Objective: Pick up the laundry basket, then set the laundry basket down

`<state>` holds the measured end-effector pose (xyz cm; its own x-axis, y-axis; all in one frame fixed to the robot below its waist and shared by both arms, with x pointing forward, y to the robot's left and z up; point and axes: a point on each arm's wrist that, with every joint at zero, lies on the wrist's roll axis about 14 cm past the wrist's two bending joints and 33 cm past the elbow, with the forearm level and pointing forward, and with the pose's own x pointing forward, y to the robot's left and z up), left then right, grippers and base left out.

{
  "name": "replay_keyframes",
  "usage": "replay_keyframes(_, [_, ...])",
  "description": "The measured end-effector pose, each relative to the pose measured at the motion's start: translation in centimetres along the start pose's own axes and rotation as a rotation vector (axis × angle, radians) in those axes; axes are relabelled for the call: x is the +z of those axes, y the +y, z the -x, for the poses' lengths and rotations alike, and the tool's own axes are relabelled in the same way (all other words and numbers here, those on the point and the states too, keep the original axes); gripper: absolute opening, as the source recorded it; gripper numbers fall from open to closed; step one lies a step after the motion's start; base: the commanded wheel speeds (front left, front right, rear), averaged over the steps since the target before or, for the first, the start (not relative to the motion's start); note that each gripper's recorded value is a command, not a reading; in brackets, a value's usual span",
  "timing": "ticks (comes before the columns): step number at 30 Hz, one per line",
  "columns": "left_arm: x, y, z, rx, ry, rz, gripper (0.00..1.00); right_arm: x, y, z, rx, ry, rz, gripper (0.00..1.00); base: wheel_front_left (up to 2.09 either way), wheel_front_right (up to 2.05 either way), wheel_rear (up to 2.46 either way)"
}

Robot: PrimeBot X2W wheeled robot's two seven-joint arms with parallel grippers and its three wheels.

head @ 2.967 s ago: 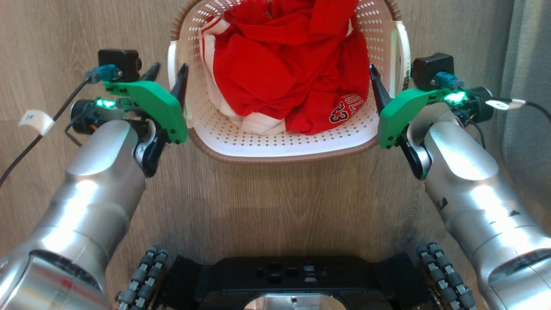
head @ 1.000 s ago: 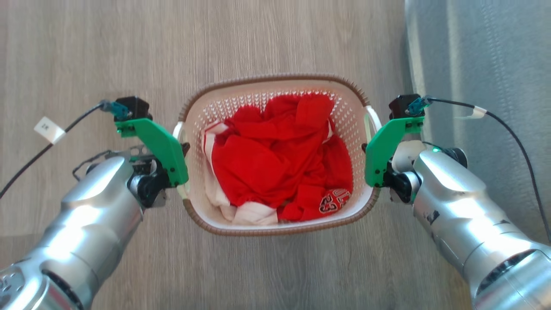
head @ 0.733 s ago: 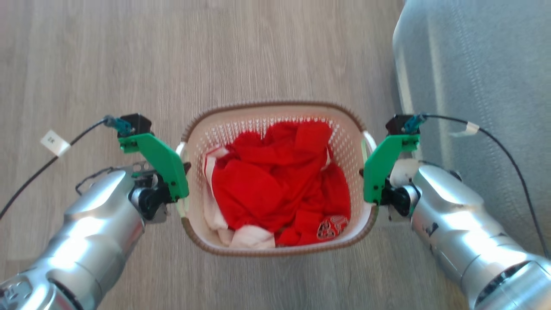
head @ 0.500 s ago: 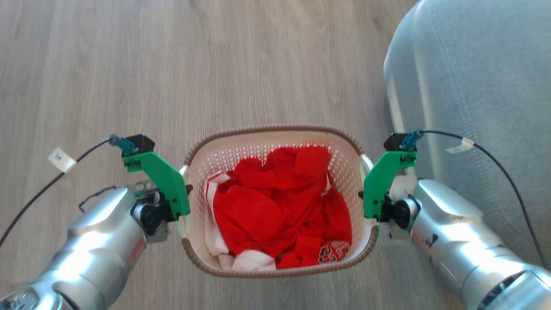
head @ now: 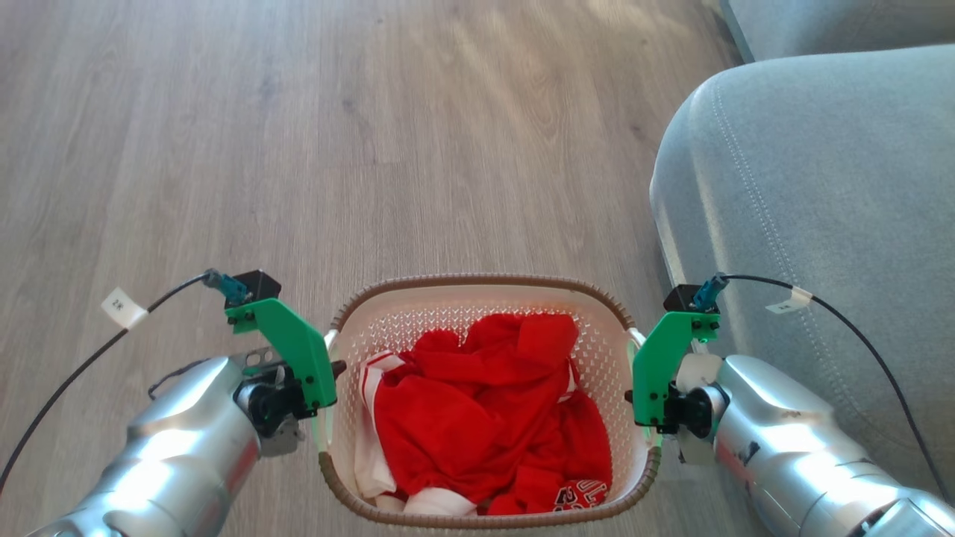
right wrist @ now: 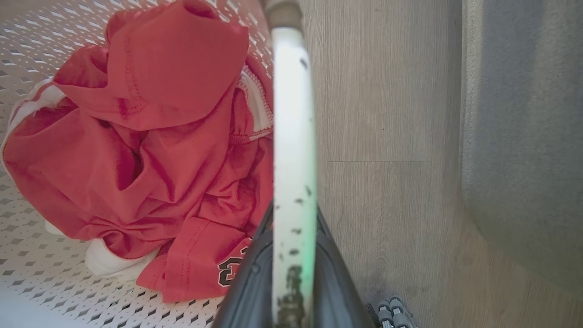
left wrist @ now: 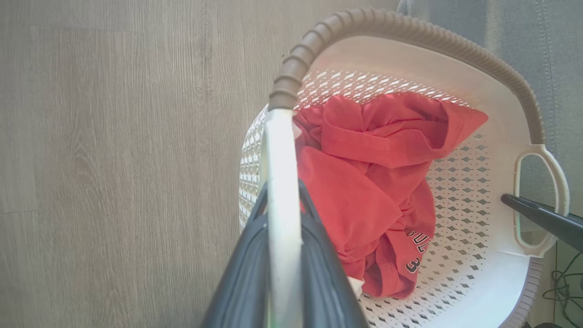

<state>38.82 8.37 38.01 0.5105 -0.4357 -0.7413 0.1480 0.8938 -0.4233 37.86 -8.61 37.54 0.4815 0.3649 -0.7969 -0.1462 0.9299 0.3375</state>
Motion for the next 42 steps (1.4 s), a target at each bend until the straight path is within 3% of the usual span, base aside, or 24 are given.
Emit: replay_keyframes(42, [-1.6, 0.6, 0.4, 0.016, 0.030, 0.039, 0.00, -0.9, 0.4, 0.2, 0.009, 0.031, -0.009, 0.00, 0.00, 0.00, 0.00])
